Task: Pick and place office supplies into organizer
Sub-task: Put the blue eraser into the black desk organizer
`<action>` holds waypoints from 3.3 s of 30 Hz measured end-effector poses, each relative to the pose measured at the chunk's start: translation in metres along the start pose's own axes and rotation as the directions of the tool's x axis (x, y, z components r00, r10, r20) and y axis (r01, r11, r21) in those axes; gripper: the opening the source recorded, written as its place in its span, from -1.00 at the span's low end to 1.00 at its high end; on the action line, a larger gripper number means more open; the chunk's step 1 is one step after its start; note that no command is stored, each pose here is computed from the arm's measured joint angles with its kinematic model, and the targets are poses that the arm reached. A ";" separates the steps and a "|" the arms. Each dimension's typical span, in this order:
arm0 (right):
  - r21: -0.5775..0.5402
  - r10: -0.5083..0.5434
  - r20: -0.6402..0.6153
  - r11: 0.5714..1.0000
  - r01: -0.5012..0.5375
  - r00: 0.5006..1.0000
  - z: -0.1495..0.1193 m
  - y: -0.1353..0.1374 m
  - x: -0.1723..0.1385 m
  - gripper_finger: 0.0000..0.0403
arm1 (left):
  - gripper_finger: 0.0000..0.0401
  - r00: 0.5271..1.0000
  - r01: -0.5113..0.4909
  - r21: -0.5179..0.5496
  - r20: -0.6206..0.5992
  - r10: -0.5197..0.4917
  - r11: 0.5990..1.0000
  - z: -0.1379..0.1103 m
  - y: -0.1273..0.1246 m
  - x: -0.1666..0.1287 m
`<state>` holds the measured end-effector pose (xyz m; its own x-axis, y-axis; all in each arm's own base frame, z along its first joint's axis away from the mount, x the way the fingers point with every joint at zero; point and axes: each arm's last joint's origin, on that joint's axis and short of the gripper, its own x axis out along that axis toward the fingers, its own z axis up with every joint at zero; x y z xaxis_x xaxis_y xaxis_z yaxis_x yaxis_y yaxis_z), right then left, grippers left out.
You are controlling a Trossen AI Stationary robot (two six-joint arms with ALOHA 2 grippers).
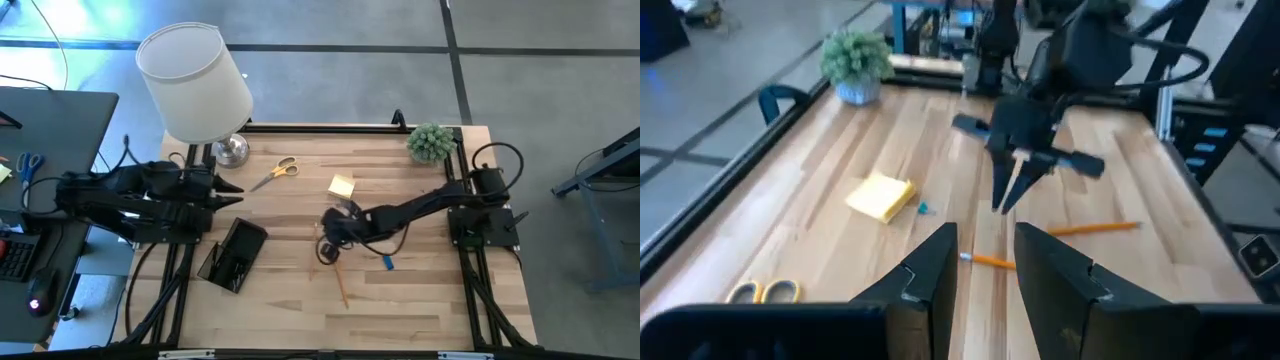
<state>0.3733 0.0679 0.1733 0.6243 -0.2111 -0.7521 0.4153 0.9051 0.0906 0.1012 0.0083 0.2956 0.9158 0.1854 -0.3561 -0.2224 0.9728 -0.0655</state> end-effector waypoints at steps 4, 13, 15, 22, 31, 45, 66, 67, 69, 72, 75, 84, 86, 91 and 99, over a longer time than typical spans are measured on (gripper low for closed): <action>-0.052 -0.009 0.044 0.999 0.011 0.999 -0.012 0.017 -0.009 -0.78 | -0.54 0.997 -0.010 0.012 -0.078 0.011 1.000 -0.001 -0.002 0.017; -0.033 -0.060 0.025 0.998 0.060 0.998 -0.050 0.055 -0.037 -0.78 | -0.54 0.998 0.035 0.043 -0.056 -0.032 0.998 0.010 -0.011 0.054; -0.042 -0.155 0.022 0.987 0.156 0.988 -0.064 0.055 -0.045 -0.78 | -0.54 0.995 0.086 0.055 -0.056 -0.083 0.995 0.009 -0.014 0.064; 0.028 -0.236 -0.070 0.971 0.239 0.969 -0.098 0.061 -0.068 -0.79 | -0.54 0.979 0.202 0.046 -0.021 -0.201 0.978 -0.003 -0.020 0.096; 0.203 -0.330 0.024 0.926 0.318 0.944 -0.149 0.073 -0.113 -0.76 | -0.54 0.976 0.216 0.052 -0.008 -0.216 0.975 -0.001 -0.021 0.098; 0.338 -0.342 0.066 0.891 0.302 0.937 -0.199 0.052 -0.112 -0.29 | -0.54 0.972 0.230 0.073 0.031 -0.233 0.971 0.003 -0.018 0.074; 0.255 -0.337 0.046 0.914 0.315 0.940 -0.214 0.037 -0.073 -0.28 | -0.54 0.970 0.232 0.075 0.064 -0.237 0.970 0.003 -0.014 0.048; 0.262 -0.337 0.045 0.912 0.315 0.940 -0.214 0.037 -0.073 -0.28 | -0.54 0.970 0.232 0.074 0.062 -0.236 0.970 0.003 -0.014 0.048; 0.269 -0.336 0.046 0.911 0.313 0.941 -0.215 0.037 -0.074 -0.28 | -0.54 0.970 0.231 0.074 0.055 -0.236 0.970 0.002 -0.014 0.048; 0.268 -0.335 0.046 0.912 0.311 0.941 -0.216 0.037 -0.074 -0.31 | -0.54 0.971 0.230 0.073 0.052 -0.234 0.970 0.002 -0.014 0.048; 0.271 -0.332 0.044 0.912 0.308 0.942 -0.216 0.038 -0.074 -0.38 | -0.54 0.972 0.224 0.073 0.053 -0.228 0.972 0.002 -0.014 0.048; 0.266 -0.333 0.049 0.913 0.309 0.942 -0.214 0.040 -0.075 -0.68 | -0.54 0.972 0.224 0.070 0.055 -0.228 0.972 0.002 -0.014 0.047; 0.255 -0.340 0.042 0.913 0.319 0.939 -0.211 0.044 -0.077 -0.69 | -0.54 0.972 0.224 0.070 0.055 -0.228 0.972 0.002 -0.014 0.047; 0.187 -0.369 0.069 0.917 0.351 0.927 -0.197 0.056 -0.088 -0.63 | -0.54 0.972 0.224 0.070 0.055 -0.228 0.972 0.002 -0.014 0.047; 0.121 -0.379 0.249 0.925 0.360 0.891 -0.164 0.078 -0.110 -0.59 | -0.54 0.972 0.224 0.070 0.056 -0.228 0.972 0.002 -0.014 0.047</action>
<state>0.2287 0.2220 0.1562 0.5637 -0.6236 -0.5416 0.6891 0.7166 -0.1077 0.1483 0.0037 0.2817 0.9596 -0.0336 -0.2794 0.0122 0.9969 -0.0780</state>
